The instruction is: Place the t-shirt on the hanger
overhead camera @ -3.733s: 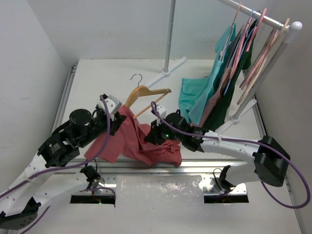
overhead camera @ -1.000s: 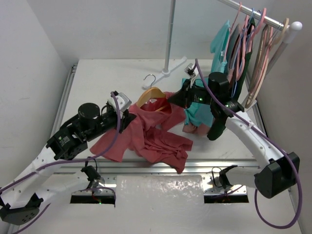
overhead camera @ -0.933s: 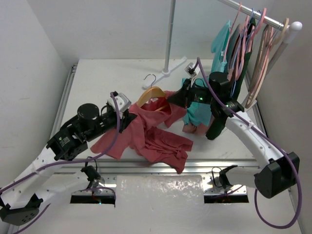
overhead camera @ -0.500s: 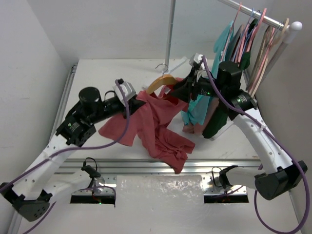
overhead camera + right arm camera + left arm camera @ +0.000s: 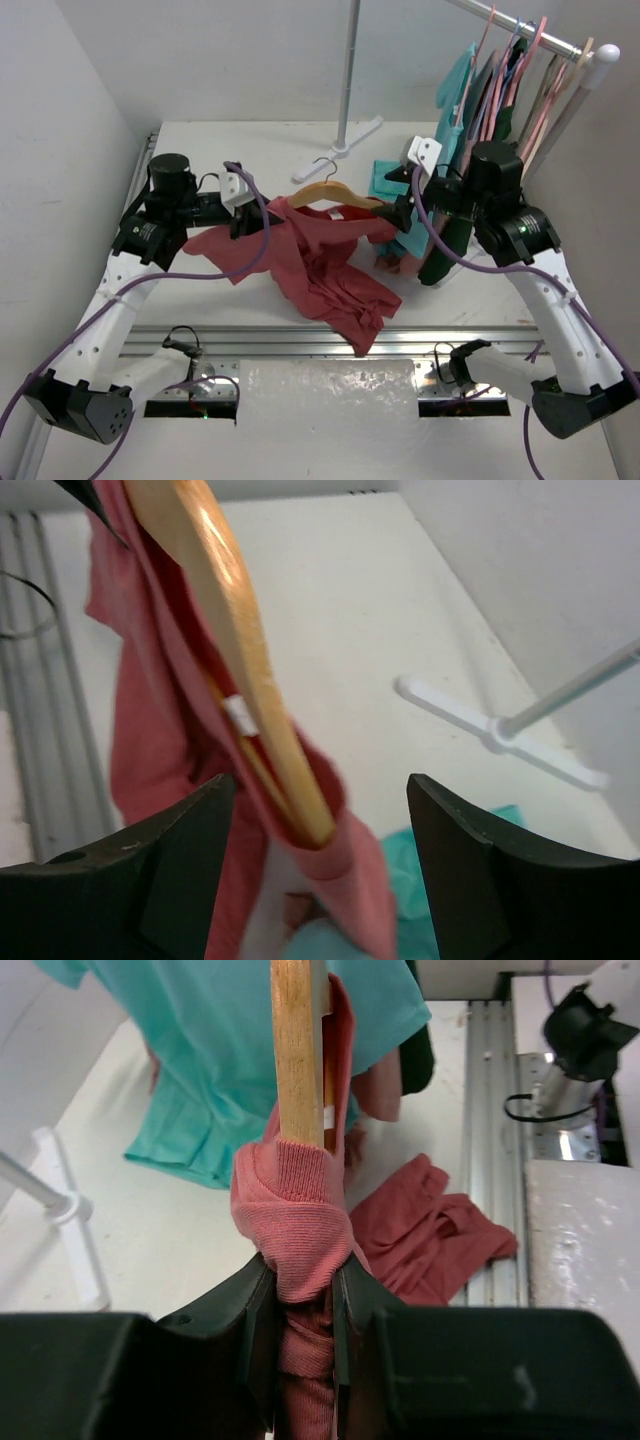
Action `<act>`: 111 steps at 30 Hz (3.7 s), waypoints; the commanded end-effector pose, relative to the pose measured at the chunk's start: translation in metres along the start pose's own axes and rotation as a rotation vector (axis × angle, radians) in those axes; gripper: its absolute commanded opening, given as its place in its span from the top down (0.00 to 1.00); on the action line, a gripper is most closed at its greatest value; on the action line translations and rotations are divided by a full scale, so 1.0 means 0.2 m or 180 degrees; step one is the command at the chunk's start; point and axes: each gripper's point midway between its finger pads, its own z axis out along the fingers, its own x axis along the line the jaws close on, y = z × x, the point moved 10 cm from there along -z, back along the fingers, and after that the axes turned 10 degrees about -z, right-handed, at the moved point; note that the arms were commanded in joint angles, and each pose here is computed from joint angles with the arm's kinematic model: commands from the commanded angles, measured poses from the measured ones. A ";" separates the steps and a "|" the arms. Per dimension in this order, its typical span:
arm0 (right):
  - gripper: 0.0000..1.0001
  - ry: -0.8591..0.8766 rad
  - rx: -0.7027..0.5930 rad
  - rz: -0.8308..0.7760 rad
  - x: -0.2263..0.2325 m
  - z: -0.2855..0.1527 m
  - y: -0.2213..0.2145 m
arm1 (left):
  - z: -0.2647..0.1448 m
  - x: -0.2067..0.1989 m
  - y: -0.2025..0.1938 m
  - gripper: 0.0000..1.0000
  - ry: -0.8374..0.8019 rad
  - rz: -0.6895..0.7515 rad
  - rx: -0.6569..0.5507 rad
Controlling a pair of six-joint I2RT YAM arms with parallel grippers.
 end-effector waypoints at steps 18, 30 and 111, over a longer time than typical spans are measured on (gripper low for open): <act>0.30 0.0432 0.0729 -0.0442 0.01 -0.04 -0.18 | -0.03 0.00 0.03 1.00 -0.0246 0.0220 -0.0262; 0.31 0.0521 0.0476 -0.0242 -0.09 -0.11 -0.18 | -0.02 0.01 0.04 1.00 -0.0345 0.0196 -0.0274; 1.00 0.0275 -0.1305 0.0316 -0.18 0.05 -0.02 | 0.28 0.14 0.57 0.04 0.0033 0.0031 -0.0594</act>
